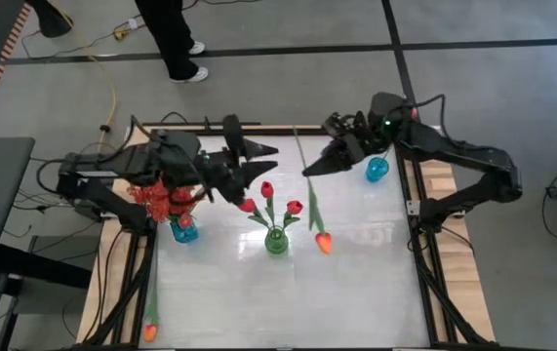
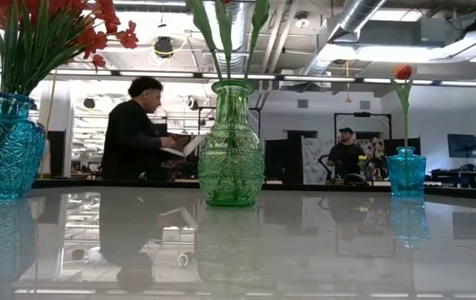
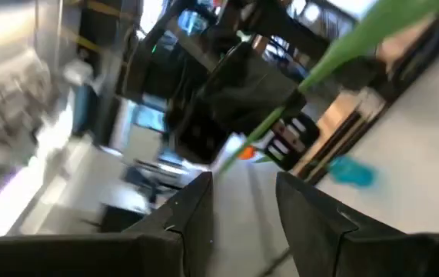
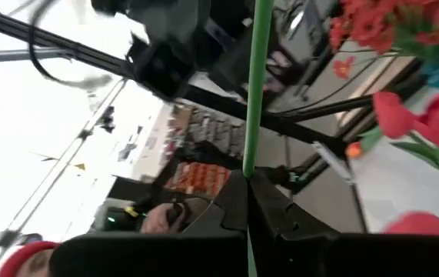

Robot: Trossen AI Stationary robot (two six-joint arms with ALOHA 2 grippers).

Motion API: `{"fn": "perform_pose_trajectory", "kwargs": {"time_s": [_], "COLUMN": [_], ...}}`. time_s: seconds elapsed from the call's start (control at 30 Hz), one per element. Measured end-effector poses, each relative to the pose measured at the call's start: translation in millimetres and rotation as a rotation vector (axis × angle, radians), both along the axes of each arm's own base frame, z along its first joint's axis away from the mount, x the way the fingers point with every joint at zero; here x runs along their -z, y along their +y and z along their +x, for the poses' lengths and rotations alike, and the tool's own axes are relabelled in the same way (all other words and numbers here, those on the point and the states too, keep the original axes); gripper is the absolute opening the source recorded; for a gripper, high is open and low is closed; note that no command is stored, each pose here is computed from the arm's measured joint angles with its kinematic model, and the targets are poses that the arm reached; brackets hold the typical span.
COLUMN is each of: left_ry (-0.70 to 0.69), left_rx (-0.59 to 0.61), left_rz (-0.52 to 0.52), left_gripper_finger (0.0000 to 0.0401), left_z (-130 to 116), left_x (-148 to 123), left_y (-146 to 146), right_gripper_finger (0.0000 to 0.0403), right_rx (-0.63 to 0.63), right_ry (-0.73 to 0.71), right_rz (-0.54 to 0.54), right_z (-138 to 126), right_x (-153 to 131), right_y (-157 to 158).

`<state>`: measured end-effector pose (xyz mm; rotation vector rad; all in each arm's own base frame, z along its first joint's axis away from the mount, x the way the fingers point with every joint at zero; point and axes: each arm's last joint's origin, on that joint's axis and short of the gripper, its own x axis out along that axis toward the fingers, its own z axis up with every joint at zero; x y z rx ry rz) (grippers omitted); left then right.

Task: Sort flowers into vase by color
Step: Put the top orange flower into the right blue vase

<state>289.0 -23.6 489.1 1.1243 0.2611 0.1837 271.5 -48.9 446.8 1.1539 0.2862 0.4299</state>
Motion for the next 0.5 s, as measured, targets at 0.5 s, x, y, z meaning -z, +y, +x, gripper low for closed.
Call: {"fn": "perform_pose_trajectory", "kwargs": {"time_s": [0.5], "left_ry": [0.165], "left_rx": [-0.064], "left_rz": [0.357], "left_gripper_finger": [0.0114], "left_z": [35], "left_x": [23], "left_y": [-2], "right_gripper_finger": [0.0023], "right_rx": [-0.102], "right_ry": [0.012], "right_rz": [0.085], "right_z": [35], "right_x": [16], "right_y": [-3]}}
